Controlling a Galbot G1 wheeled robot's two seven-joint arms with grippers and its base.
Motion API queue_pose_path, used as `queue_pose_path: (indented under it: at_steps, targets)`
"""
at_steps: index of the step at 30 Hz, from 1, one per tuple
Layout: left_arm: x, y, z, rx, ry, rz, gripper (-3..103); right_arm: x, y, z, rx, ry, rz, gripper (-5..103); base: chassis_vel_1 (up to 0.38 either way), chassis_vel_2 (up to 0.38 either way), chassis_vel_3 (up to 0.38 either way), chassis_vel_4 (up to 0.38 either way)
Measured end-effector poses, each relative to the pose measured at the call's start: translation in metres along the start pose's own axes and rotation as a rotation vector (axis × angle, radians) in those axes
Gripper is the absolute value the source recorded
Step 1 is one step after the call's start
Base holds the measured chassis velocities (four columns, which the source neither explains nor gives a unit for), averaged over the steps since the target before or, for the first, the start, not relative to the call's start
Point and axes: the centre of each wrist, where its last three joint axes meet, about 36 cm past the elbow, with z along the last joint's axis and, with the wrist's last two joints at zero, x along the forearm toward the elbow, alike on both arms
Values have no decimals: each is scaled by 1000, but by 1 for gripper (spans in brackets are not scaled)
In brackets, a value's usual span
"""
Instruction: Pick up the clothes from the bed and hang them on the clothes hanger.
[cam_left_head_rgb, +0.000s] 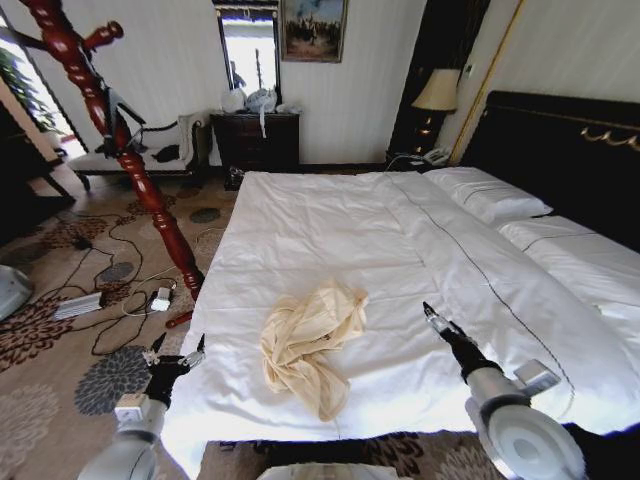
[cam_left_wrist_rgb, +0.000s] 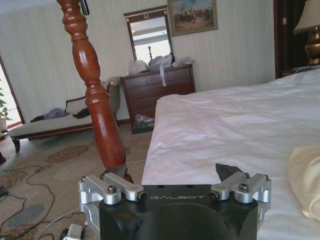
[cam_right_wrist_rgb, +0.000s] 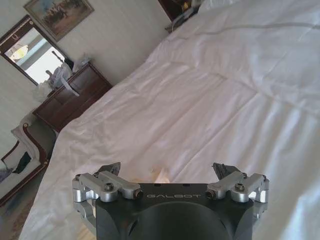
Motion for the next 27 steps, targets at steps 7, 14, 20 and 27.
queue_pose_path:
  at_steps: [7,14,20,27]
  targets:
    - [6,-2,-9,-29,-17,-20,100,-54,-8,13,-51,57,24,100,0,0,0,0]
    - [9,0,-9,-31,-10,-35,100,-135,-37,37,-10,69,109,100,0,0,0,0]
    - [10,-6,-2,-22,7,-52,100,-187,-13,27,49,89,84,100,0,0,0,0]
    - [11,-8,-4,-9,1,-73,100,-216,9,33,155,169,86,100,0,0,0,0]
